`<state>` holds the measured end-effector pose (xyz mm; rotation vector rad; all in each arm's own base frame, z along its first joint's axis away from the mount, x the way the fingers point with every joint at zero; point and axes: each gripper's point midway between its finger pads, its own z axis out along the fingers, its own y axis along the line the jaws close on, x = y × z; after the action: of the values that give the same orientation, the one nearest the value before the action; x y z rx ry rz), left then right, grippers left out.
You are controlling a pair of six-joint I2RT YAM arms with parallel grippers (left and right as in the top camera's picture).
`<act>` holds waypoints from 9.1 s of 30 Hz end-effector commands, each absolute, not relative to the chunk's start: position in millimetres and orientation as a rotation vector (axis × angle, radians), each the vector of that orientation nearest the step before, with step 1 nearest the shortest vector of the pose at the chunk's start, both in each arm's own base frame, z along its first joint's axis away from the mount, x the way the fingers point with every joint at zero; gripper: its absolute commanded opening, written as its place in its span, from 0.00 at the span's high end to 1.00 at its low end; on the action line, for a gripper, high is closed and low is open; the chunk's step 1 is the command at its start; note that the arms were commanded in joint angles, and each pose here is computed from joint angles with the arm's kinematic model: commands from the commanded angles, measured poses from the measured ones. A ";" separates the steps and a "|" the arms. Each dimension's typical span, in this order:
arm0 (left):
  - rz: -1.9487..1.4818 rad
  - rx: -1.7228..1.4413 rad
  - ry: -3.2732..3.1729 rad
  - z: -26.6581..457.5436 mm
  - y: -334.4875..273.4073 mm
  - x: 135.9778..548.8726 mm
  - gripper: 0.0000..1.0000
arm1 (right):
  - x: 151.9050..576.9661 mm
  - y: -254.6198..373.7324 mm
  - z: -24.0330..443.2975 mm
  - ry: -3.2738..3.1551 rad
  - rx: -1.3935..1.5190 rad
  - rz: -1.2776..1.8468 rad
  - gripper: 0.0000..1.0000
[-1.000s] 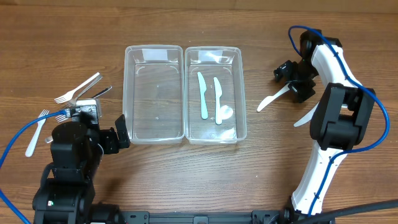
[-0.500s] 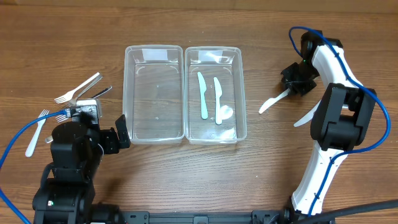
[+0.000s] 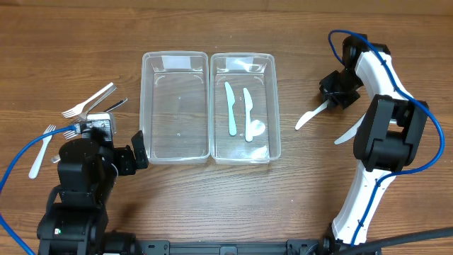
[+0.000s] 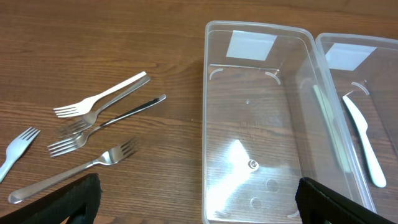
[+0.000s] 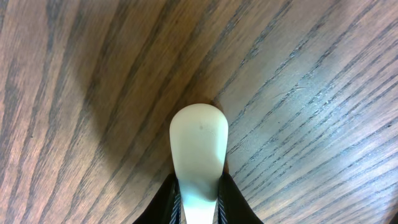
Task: Pack container
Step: 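Carry the white knife into the right container and release, then move the right gripper to the light-blue knife and grasp it, then carry the light-blue knife into the right container and release, then move the right gripper back toward the yellow plastic knife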
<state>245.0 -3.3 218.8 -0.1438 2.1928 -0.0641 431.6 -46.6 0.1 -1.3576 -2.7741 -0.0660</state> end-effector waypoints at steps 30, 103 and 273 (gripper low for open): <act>-0.090 -0.145 2.165 230.4 -6.5 245.9 0.00 | 360.0 203.0 159.3 -3.382 -0.079 -0.347 0.92; -0.083 -0.143 2.170 229.4 -5.8 245.2 0.00 | 396.5 -144.4 6.2 -2.768 -1.455 -0.122 0.00; -0.091 -0.140 2.178 227.8 -7.1 244.1 0.00 | 246.7 -193.4 54.9 -1.255 -2.960 -0.089 0.15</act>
<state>242.8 -3.8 215.8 -0.1425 2.2079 -0.0663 253.7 -188.2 57.9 -2.9253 -1.3108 -0.1578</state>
